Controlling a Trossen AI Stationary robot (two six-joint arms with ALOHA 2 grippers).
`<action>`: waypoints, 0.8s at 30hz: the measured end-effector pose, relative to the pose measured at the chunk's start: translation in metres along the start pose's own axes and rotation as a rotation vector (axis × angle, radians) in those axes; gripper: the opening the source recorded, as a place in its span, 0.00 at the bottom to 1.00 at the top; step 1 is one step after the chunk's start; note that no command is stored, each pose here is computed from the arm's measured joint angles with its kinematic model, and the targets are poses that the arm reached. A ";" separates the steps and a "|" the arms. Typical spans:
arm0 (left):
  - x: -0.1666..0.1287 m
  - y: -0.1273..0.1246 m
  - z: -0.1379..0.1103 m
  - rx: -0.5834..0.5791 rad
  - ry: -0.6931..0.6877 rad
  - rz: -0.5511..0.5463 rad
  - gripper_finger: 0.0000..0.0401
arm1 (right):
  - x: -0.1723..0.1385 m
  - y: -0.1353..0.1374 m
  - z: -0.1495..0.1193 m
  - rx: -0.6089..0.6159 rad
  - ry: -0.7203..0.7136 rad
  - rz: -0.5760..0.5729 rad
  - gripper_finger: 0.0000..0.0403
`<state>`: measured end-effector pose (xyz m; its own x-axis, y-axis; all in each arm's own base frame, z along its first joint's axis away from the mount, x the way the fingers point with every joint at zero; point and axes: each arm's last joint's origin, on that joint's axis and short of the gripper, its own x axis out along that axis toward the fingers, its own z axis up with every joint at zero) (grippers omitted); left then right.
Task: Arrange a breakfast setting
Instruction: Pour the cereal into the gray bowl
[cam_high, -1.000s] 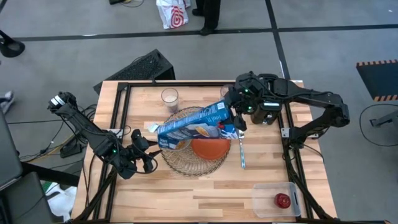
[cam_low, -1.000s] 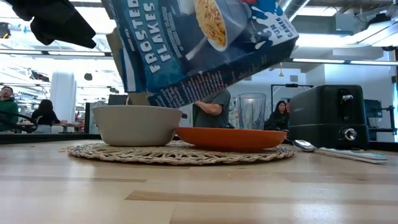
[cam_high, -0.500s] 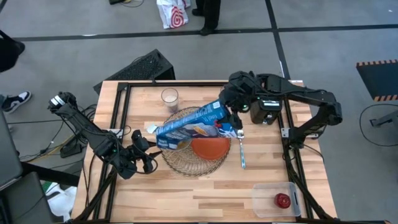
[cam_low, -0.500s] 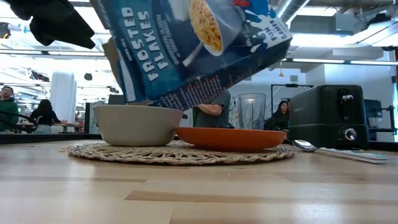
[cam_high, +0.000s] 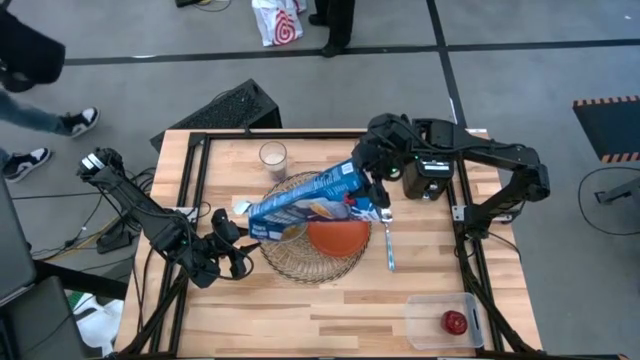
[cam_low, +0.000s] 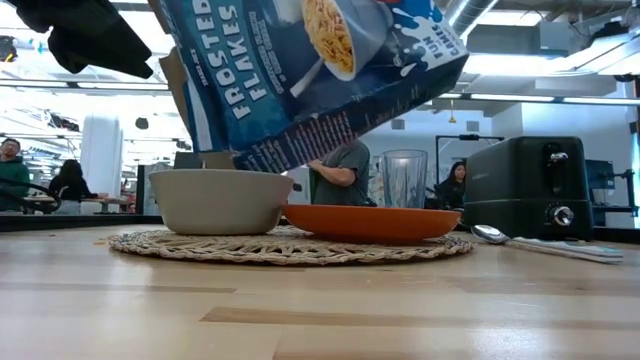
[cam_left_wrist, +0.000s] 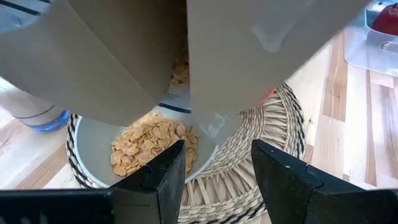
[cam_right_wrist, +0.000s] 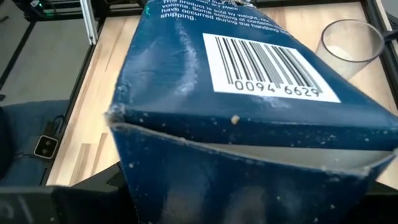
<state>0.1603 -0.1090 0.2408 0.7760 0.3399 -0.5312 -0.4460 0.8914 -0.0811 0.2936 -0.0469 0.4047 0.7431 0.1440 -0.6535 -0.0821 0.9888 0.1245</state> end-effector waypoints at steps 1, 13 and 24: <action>0.000 0.000 0.000 -0.001 0.000 0.000 0.42 | 0.000 0.000 0.000 0.001 0.002 -0.001 0.76; 0.000 0.000 0.000 -0.005 -0.006 0.004 0.42 | 0.000 0.003 0.001 -0.030 -0.006 -0.005 0.76; 0.000 0.000 0.000 -0.005 -0.006 0.004 0.42 | 0.001 0.001 0.000 -0.028 0.007 -0.015 0.76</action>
<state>0.1604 -0.1088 0.2409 0.7766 0.3455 -0.5267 -0.4517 0.8883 -0.0832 0.2939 -0.0454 0.4040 0.7395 0.1288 -0.6607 -0.0890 0.9916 0.0937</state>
